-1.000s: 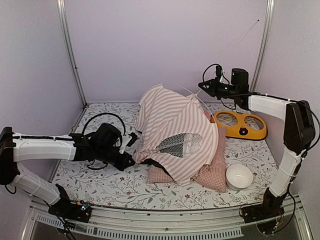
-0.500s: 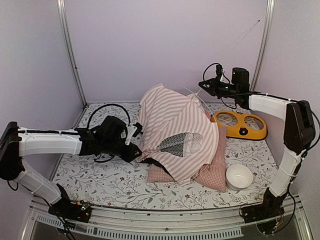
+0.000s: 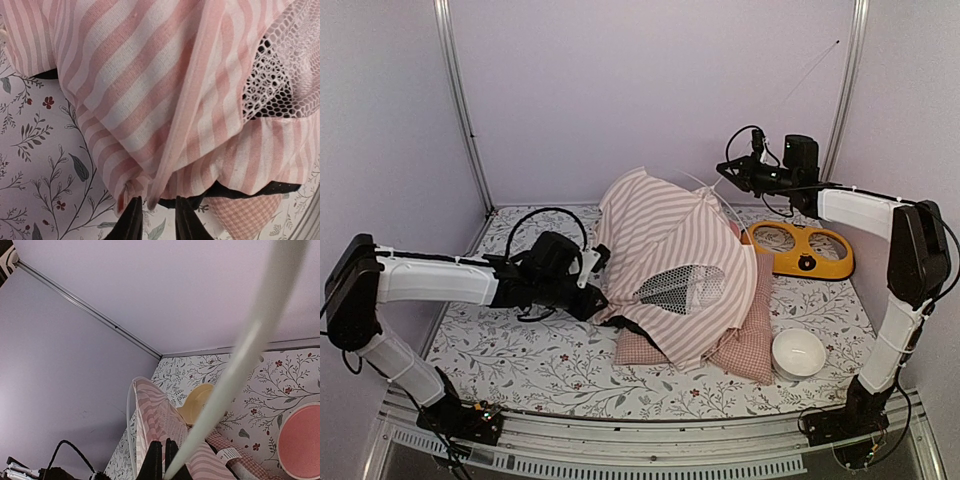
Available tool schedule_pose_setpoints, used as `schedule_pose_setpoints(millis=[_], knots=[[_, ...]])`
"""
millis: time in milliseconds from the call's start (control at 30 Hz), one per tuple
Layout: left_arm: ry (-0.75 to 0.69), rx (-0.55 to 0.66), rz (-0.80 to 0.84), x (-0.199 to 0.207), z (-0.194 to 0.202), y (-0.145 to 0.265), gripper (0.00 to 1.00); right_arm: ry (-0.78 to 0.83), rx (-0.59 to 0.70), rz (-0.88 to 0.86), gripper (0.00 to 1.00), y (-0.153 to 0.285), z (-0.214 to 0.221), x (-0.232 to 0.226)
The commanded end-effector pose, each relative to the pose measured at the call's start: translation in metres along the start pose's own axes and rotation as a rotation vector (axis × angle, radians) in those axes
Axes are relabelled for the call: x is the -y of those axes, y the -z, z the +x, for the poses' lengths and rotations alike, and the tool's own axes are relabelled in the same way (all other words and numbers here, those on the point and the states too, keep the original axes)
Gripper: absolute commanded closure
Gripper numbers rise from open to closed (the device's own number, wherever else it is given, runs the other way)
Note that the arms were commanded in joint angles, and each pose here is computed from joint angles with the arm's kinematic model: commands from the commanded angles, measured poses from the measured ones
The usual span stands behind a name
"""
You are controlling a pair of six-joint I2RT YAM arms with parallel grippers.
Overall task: Set up the pet tent
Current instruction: Adjust the tent pole of the tent.
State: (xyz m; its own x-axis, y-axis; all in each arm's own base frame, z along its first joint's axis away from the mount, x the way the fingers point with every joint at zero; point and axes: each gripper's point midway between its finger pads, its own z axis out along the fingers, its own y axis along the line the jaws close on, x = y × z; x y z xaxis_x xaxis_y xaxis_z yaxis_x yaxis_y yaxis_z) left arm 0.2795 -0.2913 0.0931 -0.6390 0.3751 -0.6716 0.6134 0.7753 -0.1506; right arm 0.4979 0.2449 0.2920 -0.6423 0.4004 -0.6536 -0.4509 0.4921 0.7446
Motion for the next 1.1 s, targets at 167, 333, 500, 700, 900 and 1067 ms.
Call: schedule_pose_setpoints(millis=[167, 333, 500, 700, 900, 1067], knots=[[-0.001, 0.023, -0.017, -0.011, -0.007, -0.012, 0.75, 0.068, 0.044, -0.007, 1.00, -0.002, -0.016, -0.001], [0.001, 0.024, 0.008, -0.007, -0.005, -0.014, 0.84, 0.067, 0.048, -0.003, 1.00, -0.001, -0.016, -0.001], [-0.004, 0.043, 0.014, -0.006, -0.006, -0.012, 1.00, 0.070, 0.049, -0.002, 1.00, -0.001, -0.017, 0.000], [0.003, 0.005, -0.002, -0.010, 0.008, -0.011, 1.00, 0.085, 0.096, 0.036, 1.00, 0.009, -0.034, 0.006], [0.024, -0.014, 0.004, -0.011, 0.021, -0.004, 1.00, 0.108, 0.162, 0.063, 1.00, 0.027, -0.065, 0.013], [0.033, -0.026, 0.020, -0.008, 0.028, -0.004, 1.00, 0.113, 0.171, 0.059, 1.00, 0.031, -0.073, 0.014]])
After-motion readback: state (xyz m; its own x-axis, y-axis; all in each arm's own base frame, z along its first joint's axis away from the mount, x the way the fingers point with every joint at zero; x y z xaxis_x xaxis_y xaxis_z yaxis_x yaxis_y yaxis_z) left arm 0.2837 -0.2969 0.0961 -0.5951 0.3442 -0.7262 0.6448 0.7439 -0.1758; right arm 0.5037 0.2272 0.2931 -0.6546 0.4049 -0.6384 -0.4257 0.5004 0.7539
